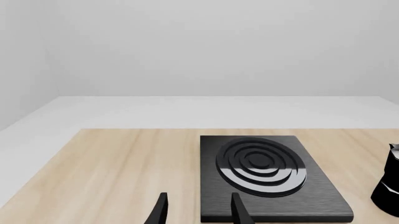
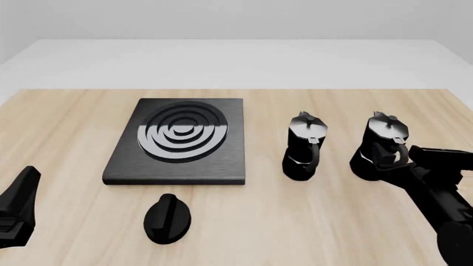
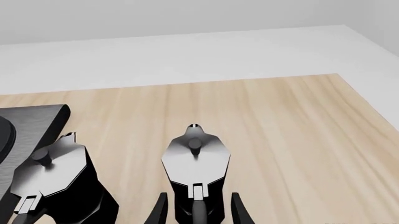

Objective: Put the right moka pot on the stove.

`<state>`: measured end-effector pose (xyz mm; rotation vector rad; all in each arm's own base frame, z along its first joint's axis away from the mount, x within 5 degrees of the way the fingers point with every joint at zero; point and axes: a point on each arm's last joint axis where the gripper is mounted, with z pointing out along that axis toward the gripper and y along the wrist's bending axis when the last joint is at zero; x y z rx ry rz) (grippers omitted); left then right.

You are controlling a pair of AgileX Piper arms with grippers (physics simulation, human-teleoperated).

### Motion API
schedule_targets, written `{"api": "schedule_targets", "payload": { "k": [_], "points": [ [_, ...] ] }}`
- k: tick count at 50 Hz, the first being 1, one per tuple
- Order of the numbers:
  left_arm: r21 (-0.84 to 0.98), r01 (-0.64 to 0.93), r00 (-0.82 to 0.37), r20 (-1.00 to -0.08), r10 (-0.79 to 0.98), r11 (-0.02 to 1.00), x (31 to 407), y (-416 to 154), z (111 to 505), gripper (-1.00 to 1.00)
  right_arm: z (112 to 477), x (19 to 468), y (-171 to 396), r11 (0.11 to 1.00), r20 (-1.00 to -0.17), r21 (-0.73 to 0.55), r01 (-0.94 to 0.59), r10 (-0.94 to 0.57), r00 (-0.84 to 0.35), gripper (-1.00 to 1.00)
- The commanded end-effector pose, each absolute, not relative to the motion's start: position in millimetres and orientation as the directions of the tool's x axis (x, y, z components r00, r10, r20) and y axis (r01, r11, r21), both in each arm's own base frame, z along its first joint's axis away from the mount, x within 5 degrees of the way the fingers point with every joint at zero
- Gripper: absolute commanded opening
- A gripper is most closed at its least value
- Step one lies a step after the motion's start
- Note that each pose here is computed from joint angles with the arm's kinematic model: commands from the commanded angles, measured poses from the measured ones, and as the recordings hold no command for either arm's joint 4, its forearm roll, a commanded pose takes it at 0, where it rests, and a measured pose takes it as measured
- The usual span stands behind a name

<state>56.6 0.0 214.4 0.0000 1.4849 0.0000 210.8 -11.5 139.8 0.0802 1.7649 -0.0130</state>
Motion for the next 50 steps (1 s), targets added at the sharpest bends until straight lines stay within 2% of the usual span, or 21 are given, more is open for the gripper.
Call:
{"api": "schedule_targets", "payload": {
  "k": [1,8,9,22,50],
  "points": [
    [0.000,0.000,0.086,-0.996,0.000,1.000,56.6,0.0,214.4,1.00,134.9,215.5,-12.8,0.996,-0.977,0.049,0.070,0.062,-0.206,1.00],
    [0.000,0.000,0.086,-0.996,0.000,1.000,56.6,0.0,214.4,1.00,134.4,215.4,-11.7,0.996,-0.976,0.053,0.066,0.066,-0.209,1.00],
    [0.000,0.000,0.086,-0.996,0.000,1.000,56.6,0.0,214.4,1.00,137.2,212.8,-11.8,0.996,-0.978,0.054,0.067,0.066,-0.198,-1.00],
    [0.000,0.000,0.086,-0.996,0.000,1.000,56.6,0.0,214.4,1.00,143.5,204.7,-8.2,0.998,-0.982,0.046,0.048,0.054,-0.179,-1.00],
    [0.000,0.000,0.086,-0.996,0.000,1.000,56.6,0.0,214.4,1.00,194.1,175.7,1.7,0.999,-0.996,-0.039,-0.013,-0.040,-0.083,-1.00]
  ]
}}
